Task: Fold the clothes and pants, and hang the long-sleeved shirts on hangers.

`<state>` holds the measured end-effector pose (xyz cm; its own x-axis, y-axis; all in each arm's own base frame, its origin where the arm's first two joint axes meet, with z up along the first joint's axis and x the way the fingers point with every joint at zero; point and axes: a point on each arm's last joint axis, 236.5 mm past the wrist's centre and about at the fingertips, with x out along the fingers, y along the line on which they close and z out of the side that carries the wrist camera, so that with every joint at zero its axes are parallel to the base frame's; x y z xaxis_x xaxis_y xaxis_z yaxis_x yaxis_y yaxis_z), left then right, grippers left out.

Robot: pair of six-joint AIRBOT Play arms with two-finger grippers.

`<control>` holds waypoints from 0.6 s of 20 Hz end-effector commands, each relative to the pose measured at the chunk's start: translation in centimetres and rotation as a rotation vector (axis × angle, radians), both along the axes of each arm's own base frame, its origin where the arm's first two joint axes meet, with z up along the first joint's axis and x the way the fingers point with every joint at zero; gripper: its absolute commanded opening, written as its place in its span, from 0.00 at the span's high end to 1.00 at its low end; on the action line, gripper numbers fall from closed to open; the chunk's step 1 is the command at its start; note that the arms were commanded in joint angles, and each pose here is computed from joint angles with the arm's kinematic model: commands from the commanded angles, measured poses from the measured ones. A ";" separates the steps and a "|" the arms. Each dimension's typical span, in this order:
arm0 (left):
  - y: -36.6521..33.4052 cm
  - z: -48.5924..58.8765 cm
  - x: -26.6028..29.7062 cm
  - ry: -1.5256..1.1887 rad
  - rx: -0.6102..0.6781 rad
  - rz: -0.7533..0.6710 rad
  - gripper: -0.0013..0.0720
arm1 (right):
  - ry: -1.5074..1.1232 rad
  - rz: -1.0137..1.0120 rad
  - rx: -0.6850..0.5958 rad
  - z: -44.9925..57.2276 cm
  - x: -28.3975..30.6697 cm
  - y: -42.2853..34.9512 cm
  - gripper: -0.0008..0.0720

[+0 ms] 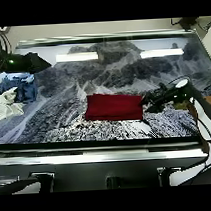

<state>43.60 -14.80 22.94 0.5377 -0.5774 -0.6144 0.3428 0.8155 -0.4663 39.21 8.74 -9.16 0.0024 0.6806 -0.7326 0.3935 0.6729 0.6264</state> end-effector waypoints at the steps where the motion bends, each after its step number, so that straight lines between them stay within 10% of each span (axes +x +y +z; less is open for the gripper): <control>1: -0.8 0.0 -0.3 0.002 -0.005 -0.017 0.95 | -0.085 -0.071 0.166 0.0 1.9 2.4 0.28; 4: -1.1 0.1 -0.4 0.000 -0.005 -0.022 0.95 | -0.087 -0.040 0.183 0.2 1.6 3.7 0.48; 6: -1.0 0.1 -0.3 0.000 -0.005 -0.021 0.95 | -0.099 0.006 0.197 0.6 1.1 5.0 0.93; 12: -1.0 0.0 -0.4 0.002 -0.004 -0.022 0.95 | -0.382 0.023 0.176 12.6 6.7 -1.2 0.94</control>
<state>43.26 -15.80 22.99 0.5246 -0.5912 -0.6126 0.3595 0.8061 -0.4701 43.89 10.93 -2.47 0.1499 0.8158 -0.5585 0.1871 0.5313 0.8263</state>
